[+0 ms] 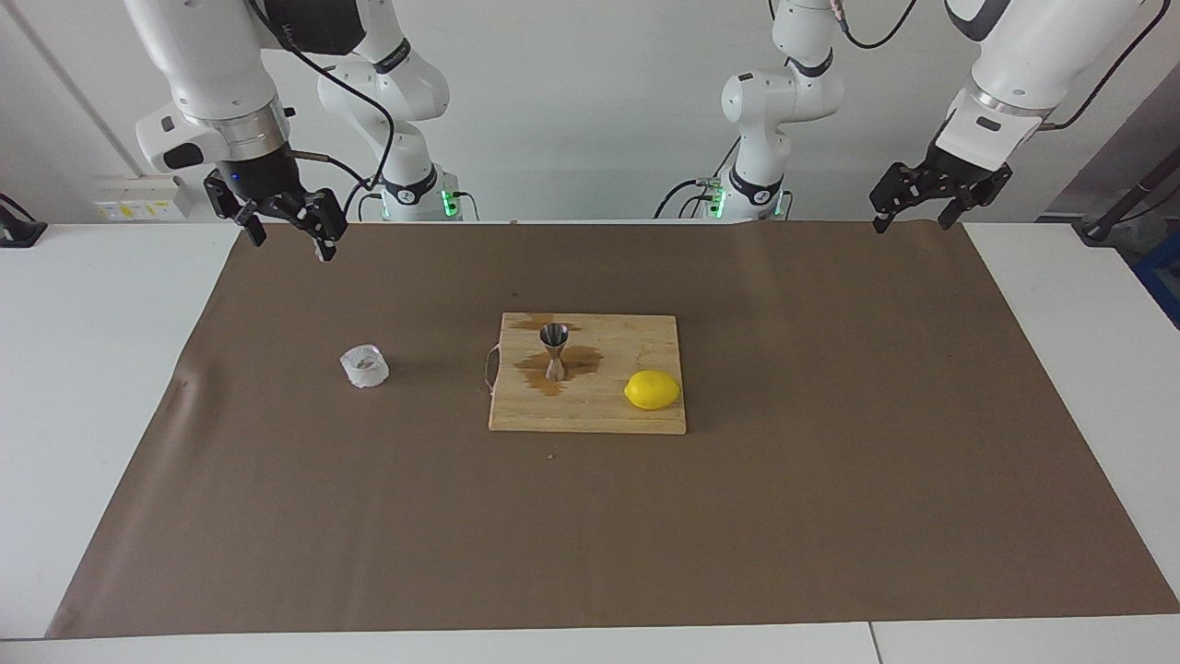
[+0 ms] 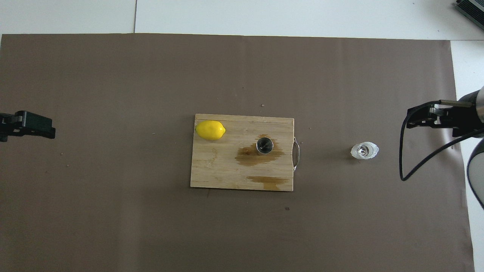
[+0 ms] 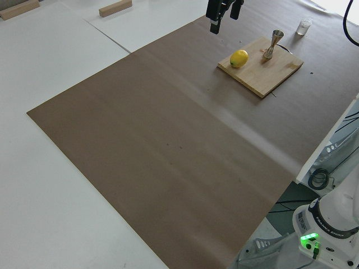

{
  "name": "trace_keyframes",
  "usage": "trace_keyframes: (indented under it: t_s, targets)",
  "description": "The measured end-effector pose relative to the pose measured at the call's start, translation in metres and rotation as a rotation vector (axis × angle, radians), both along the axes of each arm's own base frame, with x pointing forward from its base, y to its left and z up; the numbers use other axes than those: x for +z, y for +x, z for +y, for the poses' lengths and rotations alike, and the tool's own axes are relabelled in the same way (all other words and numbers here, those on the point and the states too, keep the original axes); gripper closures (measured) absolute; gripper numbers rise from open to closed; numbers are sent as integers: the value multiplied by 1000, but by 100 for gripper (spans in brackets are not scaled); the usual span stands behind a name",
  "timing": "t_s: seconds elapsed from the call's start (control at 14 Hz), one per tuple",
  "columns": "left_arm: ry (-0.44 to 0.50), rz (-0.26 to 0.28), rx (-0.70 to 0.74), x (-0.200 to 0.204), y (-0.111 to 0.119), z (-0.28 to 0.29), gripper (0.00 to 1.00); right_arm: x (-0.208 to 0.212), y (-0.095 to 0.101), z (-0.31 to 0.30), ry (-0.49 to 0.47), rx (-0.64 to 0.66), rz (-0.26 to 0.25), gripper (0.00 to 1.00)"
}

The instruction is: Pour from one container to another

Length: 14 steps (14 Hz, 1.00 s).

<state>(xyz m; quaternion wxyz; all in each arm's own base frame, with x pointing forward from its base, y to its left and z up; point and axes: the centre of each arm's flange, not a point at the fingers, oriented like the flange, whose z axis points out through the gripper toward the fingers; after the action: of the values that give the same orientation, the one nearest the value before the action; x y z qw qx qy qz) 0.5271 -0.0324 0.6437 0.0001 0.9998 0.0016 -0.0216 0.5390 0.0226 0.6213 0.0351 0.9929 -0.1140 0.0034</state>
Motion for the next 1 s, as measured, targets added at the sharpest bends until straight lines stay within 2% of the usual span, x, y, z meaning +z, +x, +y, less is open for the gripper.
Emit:
trace_keyframes:
  t_s: [0.29,0.64,1.0]
  targets:
    - [0,0,0,0,0,0,0,-1,-1,1,9,37,12,0]
    - [0,0,0,0,0,0,0,-6,3,1,11,57,-6,0]
    - [0,0,0,0,0,0,0,-15,1,2,20,60,13,0]
